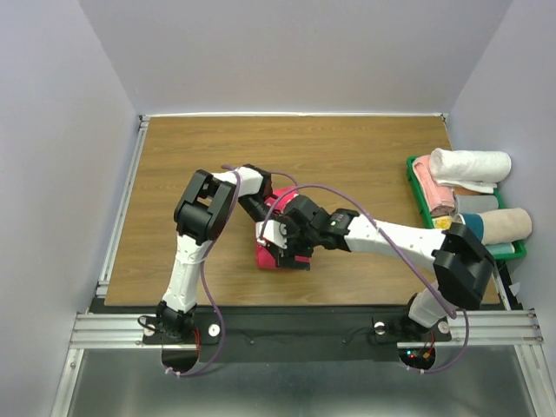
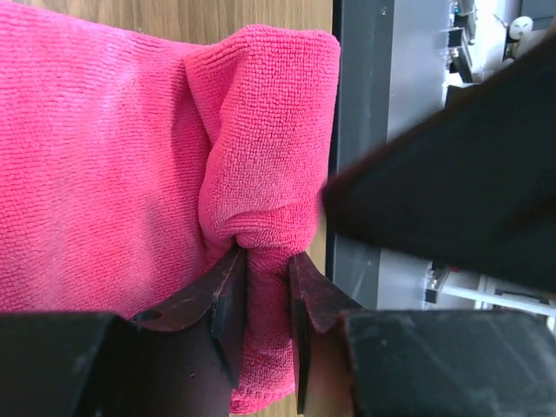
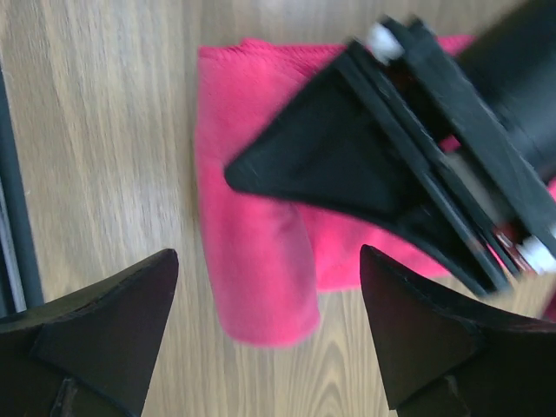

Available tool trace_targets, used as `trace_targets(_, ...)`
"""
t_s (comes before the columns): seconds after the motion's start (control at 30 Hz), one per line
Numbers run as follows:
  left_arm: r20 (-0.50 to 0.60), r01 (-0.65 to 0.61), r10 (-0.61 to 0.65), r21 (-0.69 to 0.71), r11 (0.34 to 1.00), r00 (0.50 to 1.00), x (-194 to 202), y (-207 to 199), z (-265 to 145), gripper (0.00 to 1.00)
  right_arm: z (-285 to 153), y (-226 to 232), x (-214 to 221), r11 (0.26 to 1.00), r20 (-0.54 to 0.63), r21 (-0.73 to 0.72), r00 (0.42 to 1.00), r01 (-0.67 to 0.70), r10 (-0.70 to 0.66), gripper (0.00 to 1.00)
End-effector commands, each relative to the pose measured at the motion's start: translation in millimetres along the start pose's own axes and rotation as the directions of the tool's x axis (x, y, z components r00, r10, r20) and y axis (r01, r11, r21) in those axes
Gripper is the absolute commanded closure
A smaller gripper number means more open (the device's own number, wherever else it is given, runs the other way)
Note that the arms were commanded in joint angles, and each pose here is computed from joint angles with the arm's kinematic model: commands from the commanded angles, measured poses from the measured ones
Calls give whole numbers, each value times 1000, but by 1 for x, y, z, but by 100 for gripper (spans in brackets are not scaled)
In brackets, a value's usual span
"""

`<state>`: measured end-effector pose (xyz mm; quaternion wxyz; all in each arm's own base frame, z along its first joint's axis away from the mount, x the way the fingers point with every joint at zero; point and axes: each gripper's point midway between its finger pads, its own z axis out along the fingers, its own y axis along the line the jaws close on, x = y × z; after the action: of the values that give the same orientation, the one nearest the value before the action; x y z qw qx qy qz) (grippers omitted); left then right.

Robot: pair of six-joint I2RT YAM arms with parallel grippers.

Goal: Roll the towels
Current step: Roll the towel

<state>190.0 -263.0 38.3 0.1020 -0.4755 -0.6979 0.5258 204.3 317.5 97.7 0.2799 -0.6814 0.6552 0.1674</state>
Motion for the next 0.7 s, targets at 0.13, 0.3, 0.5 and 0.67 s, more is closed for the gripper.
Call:
trace_targets(0.13,-154,-89,67,-138,986,986,31,61,-10,78,39,8,11,996,14,-2,996,87,-87,16)
trace_targets(0.3,-113,-95,78,-151,984,990,22,63,-18,67,59,23,38,998,-32,-51,998,46,-48,57)
trace_targets(0.5,-20,-144,143,-213,966,989,3,49,-45,27,64,40,48,993,-45,-108,998,-45,41,99)
trace_targets(0.67,33,-163,185,-346,924,982,-2,43,-98,13,56,52,55,967,-52,-196,986,-163,156,99)
